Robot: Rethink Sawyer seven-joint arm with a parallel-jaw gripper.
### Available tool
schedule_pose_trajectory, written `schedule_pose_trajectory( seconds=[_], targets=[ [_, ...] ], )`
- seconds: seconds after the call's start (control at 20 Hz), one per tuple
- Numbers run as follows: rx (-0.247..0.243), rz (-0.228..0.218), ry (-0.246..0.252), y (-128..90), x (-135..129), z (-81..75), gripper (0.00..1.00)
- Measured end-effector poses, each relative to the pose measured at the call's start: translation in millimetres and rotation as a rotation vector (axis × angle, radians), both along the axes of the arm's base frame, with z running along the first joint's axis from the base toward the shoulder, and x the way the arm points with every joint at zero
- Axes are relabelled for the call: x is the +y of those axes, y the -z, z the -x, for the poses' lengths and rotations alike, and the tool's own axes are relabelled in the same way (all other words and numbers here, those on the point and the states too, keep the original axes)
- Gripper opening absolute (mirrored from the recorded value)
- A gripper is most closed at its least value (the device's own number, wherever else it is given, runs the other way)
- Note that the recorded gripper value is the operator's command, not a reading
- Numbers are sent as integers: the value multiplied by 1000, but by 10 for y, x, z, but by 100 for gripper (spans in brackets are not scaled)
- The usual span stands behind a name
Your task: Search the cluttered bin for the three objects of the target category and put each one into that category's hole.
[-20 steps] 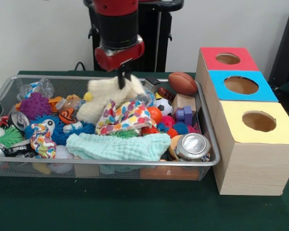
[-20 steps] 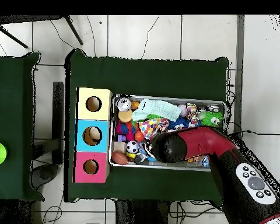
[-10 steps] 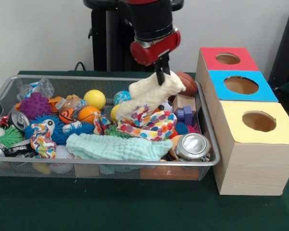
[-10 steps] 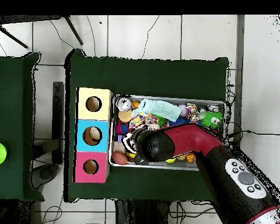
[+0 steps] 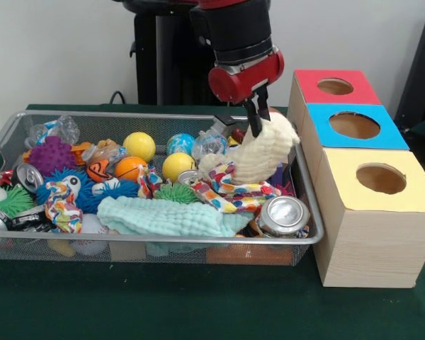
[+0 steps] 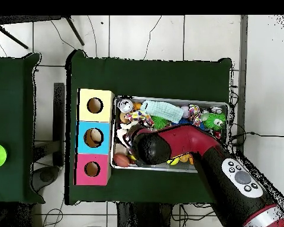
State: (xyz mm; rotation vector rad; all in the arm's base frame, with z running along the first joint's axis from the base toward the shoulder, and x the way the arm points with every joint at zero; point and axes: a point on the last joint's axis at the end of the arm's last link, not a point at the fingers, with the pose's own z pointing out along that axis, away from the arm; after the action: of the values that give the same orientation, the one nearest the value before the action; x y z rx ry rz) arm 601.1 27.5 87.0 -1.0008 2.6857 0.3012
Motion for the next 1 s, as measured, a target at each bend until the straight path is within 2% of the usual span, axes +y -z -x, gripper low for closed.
schedule_pose_trajectory(
  seconds=[0.05, 0.5, 0.75, 1.0],
  targets=[
    [-2, -8, 6, 48, 1, 12, 100],
    [0, 8, 18, 69, -87, 38, 100],
    [4, 46, 20, -39, -203, 28, 100],
    [61, 104, 16, -195, -394, 78, 100]
  ],
)
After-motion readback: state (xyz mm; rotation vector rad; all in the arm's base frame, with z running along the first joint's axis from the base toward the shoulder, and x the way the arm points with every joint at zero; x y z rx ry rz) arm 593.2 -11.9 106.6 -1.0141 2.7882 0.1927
